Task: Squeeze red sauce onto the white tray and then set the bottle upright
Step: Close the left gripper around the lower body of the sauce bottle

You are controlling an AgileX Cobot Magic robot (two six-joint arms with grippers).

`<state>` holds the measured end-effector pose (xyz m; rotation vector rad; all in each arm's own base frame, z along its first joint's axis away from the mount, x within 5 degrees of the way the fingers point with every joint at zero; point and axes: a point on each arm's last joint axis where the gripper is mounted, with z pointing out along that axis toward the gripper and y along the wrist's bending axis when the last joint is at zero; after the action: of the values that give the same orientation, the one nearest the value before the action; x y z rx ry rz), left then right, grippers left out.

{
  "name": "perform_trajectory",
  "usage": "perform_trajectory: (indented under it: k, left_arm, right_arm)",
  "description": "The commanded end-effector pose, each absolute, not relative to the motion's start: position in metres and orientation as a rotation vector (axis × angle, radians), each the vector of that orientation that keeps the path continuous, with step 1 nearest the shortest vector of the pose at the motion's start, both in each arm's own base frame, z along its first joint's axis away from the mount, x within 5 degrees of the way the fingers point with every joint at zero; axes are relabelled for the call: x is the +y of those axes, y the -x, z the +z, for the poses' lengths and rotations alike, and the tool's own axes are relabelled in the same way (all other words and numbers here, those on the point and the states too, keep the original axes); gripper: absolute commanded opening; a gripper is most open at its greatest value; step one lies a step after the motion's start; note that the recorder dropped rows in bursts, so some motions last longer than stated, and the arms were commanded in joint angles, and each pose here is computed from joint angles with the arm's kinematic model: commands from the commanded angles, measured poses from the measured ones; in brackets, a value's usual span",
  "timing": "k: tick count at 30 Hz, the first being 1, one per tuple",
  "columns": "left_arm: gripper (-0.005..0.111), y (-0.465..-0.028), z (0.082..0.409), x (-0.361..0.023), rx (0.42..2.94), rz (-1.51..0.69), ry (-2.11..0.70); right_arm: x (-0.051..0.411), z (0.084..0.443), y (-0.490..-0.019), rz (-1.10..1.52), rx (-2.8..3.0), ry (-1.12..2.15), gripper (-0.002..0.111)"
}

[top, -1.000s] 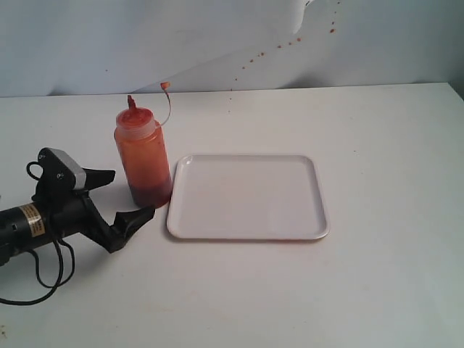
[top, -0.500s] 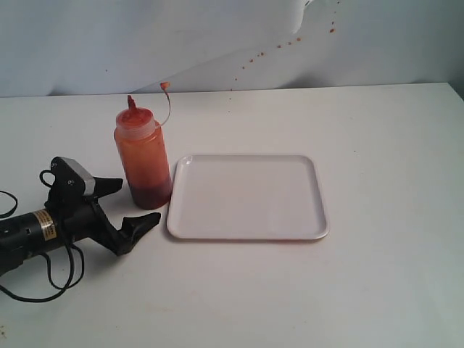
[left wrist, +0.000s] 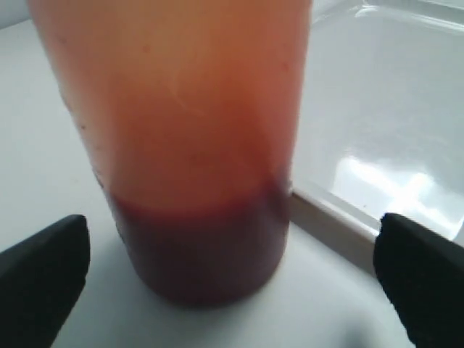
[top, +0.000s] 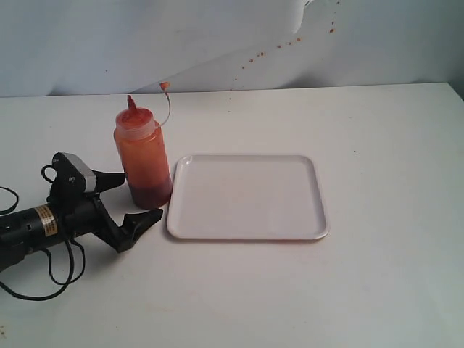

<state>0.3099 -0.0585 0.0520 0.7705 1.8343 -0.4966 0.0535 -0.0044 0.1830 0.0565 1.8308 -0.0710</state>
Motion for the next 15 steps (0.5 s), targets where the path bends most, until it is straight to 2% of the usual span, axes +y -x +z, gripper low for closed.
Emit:
perform_trajectory:
  k: [1, 8, 15]
  left_arm:
    - [0.104, -0.312, 0.06, -0.063, 1.733, -0.543, -0.757]
    - [0.104, -0.312, 0.061, -0.064, 1.72, -0.556, -0.75]
    - [0.104, -0.334, 0.065, -0.064, 1.77, -0.58, -0.736]
  right_arm:
    - [-0.004, 0.182, -0.053, -0.077, 1.826, -0.048, 0.0]
    - [-0.004, 0.182, -0.053, -0.077, 1.826, -0.048, 0.0]
    - [-0.004, 0.182, -0.053, -0.077, 1.826, -0.048, 0.0]
